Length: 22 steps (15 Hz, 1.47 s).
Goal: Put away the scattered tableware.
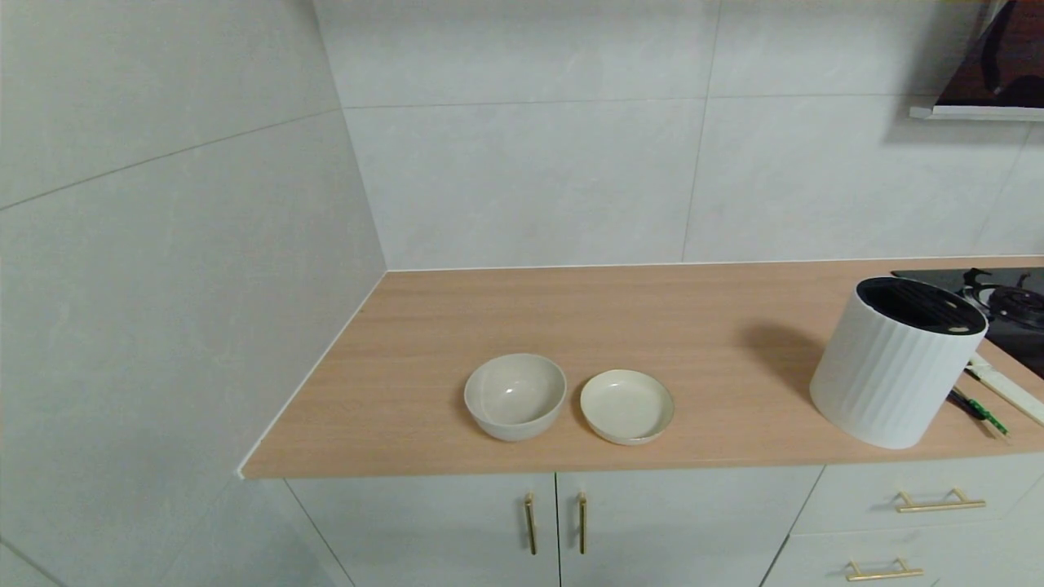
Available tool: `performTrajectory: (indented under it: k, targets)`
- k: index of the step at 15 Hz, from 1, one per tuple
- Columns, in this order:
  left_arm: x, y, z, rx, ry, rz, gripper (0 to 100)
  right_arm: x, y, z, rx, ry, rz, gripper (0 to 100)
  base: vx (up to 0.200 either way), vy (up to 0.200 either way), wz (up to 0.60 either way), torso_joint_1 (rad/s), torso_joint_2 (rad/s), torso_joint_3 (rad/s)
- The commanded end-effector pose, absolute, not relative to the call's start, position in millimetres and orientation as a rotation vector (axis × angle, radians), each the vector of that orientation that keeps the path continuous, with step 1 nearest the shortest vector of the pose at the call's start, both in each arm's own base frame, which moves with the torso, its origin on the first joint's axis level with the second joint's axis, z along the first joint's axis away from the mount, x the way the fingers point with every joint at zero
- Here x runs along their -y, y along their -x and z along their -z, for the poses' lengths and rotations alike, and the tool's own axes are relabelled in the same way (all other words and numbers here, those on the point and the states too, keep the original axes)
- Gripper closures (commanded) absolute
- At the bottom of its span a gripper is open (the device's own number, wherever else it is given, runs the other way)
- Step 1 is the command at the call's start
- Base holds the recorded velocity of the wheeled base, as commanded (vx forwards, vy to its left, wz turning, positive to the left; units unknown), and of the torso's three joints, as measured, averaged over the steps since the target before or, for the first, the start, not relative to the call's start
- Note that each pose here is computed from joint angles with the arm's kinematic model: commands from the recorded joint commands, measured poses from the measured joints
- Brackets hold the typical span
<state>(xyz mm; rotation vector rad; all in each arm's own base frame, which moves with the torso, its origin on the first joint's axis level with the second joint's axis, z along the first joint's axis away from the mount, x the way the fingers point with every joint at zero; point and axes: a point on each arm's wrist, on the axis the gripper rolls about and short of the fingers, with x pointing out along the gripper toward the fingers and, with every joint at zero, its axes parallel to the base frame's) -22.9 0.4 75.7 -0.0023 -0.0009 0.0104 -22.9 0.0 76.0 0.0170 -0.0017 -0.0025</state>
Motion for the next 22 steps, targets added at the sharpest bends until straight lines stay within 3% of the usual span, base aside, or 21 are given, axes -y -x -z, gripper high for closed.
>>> performTrajectory:
  k: [1,8,22]
  targets:
    - [-0.5,22.9,-75.9,0.002,0.003,-0.011,0,0.0,22.8,-75.9,0.000,-0.017,0.002,0,0.000,0.000,0.00,0.000,0.00,0.000]
    - [-0.5,22.8,-75.5,0.000,0.003,-0.011,0,0.0,22.8,-75.9,0.000,-0.017,0.002,0,0.000,0.000,0.00,-0.029,0.06,0.031]
    - [-0.5,22.8,-75.5,0.000,0.003,-0.011,0,0.0,22.8,-75.9,0.000,-0.017,0.002,0,0.000,0.000,0.00,-0.233,0.51,0.279]
